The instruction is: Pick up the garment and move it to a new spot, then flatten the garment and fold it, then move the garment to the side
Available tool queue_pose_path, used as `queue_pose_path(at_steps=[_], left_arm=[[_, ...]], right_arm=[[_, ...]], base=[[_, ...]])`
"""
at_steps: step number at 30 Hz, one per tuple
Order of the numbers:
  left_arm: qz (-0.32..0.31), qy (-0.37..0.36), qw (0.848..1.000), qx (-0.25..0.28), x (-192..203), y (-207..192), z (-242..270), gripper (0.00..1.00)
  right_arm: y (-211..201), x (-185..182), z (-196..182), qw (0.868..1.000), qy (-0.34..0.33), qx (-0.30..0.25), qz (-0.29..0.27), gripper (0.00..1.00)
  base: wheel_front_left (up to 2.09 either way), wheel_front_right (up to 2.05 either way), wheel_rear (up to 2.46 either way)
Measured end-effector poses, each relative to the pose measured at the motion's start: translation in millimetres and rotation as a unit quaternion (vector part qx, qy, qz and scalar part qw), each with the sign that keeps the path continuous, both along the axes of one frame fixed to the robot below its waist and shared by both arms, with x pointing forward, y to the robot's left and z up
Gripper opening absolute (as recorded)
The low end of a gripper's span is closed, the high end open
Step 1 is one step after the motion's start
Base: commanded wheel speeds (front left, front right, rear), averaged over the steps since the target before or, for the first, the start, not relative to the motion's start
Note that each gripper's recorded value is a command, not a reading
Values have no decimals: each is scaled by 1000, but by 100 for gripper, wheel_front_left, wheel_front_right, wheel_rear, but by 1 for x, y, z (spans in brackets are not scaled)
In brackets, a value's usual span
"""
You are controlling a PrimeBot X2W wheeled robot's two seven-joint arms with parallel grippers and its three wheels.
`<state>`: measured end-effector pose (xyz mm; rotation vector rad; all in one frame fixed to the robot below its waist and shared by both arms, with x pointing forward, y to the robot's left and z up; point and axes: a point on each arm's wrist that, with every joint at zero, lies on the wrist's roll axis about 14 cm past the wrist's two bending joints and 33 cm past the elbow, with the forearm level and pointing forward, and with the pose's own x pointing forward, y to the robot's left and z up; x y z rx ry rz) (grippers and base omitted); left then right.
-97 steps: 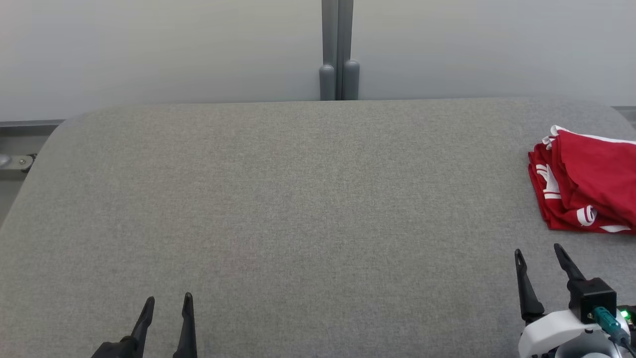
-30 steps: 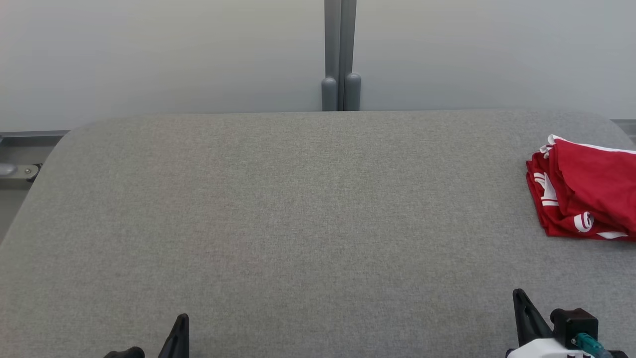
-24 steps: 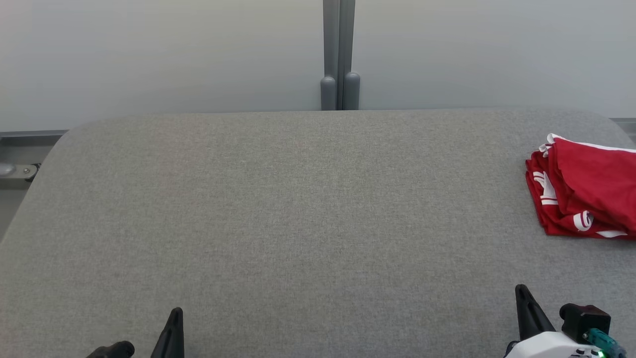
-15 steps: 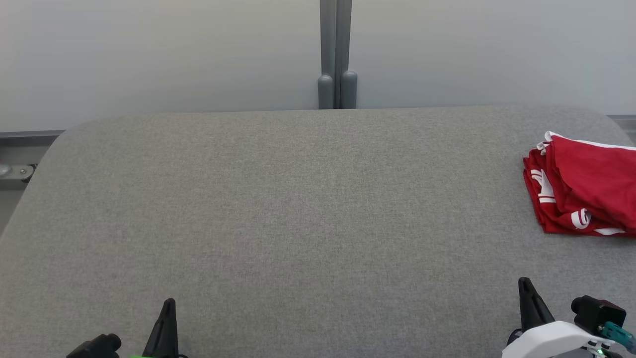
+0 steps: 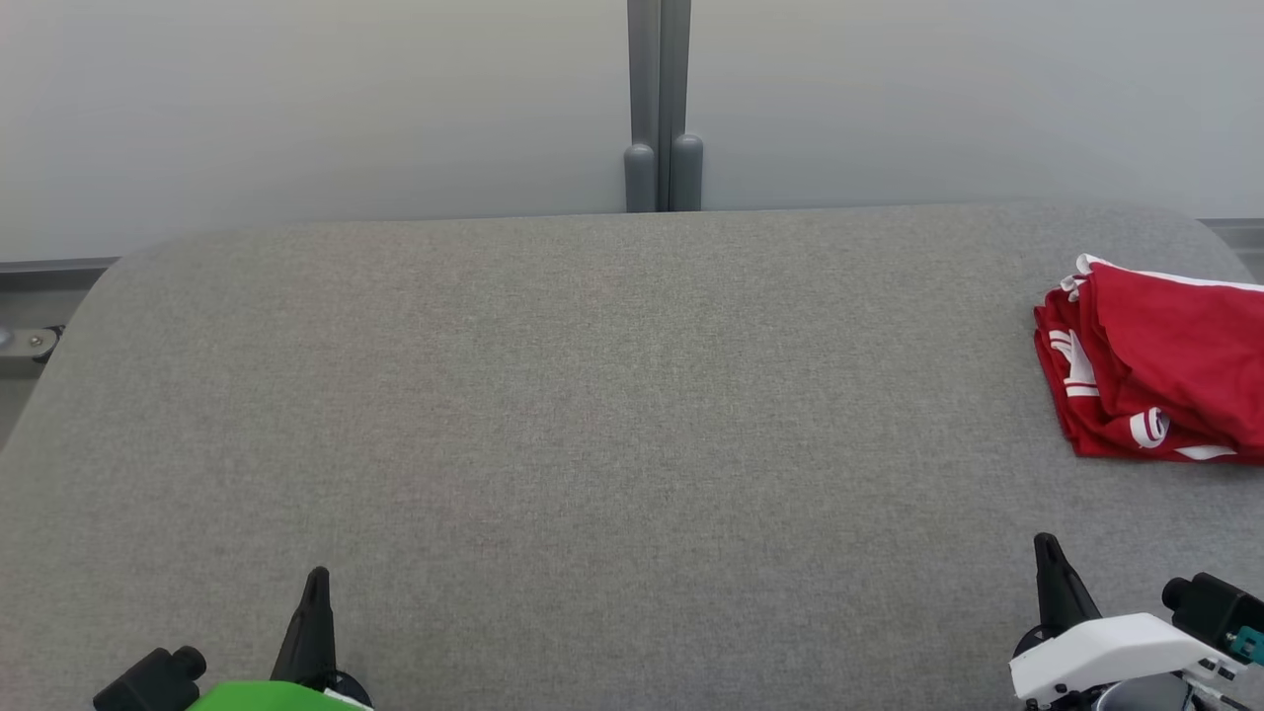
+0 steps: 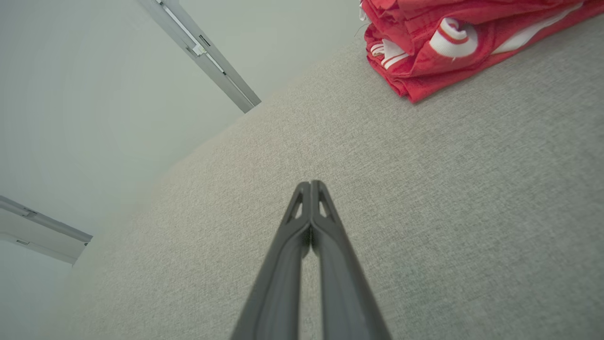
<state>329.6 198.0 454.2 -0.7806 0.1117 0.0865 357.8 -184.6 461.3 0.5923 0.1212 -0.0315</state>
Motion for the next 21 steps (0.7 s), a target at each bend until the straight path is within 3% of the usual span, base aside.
queue_pose_path(at_steps=[21], left_arm=[[17,-13,993,-118,16,3,13,0]], right_arm=[[-6,9,10,988,-5,150,-24,0]], base=[[0,0,0]])
